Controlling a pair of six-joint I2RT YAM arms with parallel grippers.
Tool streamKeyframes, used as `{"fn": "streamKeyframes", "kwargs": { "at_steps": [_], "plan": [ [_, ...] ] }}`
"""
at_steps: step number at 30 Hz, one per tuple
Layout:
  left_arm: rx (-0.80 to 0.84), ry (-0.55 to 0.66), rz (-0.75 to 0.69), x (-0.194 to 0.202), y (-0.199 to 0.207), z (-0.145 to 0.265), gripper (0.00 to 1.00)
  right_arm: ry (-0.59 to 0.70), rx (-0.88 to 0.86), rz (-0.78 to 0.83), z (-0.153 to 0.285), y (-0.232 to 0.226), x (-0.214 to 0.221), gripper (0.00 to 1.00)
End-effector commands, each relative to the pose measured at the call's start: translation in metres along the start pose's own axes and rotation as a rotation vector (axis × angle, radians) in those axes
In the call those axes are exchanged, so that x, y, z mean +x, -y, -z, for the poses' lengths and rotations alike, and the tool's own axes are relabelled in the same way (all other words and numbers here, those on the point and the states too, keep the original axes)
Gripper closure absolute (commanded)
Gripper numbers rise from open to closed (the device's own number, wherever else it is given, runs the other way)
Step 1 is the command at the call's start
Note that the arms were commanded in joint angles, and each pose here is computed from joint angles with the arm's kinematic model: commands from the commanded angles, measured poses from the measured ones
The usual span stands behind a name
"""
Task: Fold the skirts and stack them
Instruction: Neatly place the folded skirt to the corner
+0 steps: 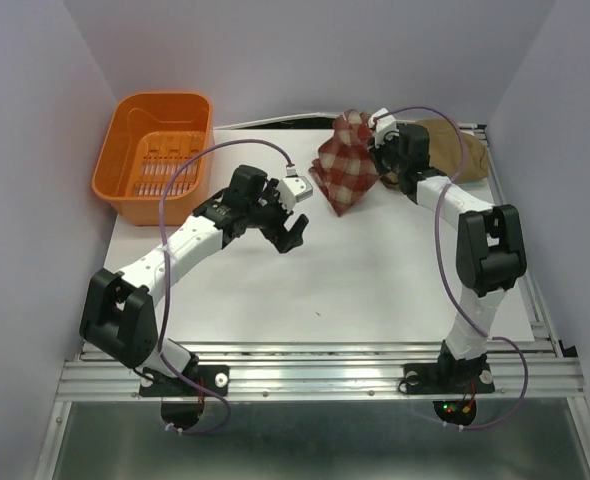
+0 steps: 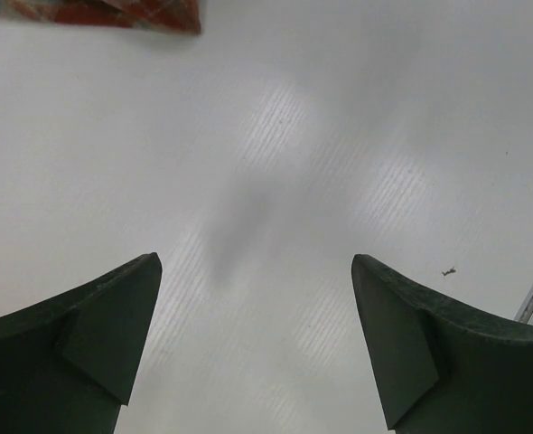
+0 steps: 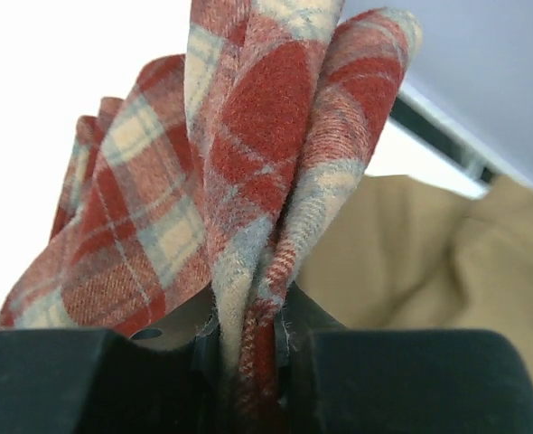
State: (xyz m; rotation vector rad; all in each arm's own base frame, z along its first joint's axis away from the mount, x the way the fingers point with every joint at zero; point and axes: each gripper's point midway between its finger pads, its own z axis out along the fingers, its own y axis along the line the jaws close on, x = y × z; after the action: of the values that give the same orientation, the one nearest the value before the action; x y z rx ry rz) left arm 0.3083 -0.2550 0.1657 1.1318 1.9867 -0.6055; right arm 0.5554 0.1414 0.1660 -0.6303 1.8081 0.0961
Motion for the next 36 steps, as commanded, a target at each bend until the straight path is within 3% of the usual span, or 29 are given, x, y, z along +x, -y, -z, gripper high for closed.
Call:
{"fn": "streamKeyframes", "kwargs": {
  "at_steps": [1, 15, 23, 28, 32, 36],
  "plan": [
    [0.021, 0.043, -0.015, -0.014, 0.004, 0.004, 0.01, 0.155, 0.095, 0.128, 0.005, 0.05, -0.06, 0.99],
    [0.029, 0.028, -0.002, -0.01, 0.003, -0.002, 0.02, 0.227, 0.195, 0.185, 0.02, 0.124, -0.09, 0.99],
    [0.036, 0.025, 0.001, -0.013, 0.002, -0.006, 0.01, 0.271, 0.25, 0.138, 0.032, 0.157, -0.11, 0.99],
    [0.046, 0.019, 0.003, -0.014, 0.001, -0.008, 0.02, 0.26, 0.276, 0.04, 0.039, 0.183, -0.105, 0.99],
    [0.049, 0.01, 0.005, -0.014, 0.001, -0.009, 0.01, 0.251, 0.308, -0.149, 0.048, 0.213, -0.088, 0.99],
    [0.05, -0.005, 0.006, -0.009, 0.002, -0.008, 0.02, 0.19, 0.331, -0.375, 0.052, 0.249, -0.031, 0.99]
  ]
}}
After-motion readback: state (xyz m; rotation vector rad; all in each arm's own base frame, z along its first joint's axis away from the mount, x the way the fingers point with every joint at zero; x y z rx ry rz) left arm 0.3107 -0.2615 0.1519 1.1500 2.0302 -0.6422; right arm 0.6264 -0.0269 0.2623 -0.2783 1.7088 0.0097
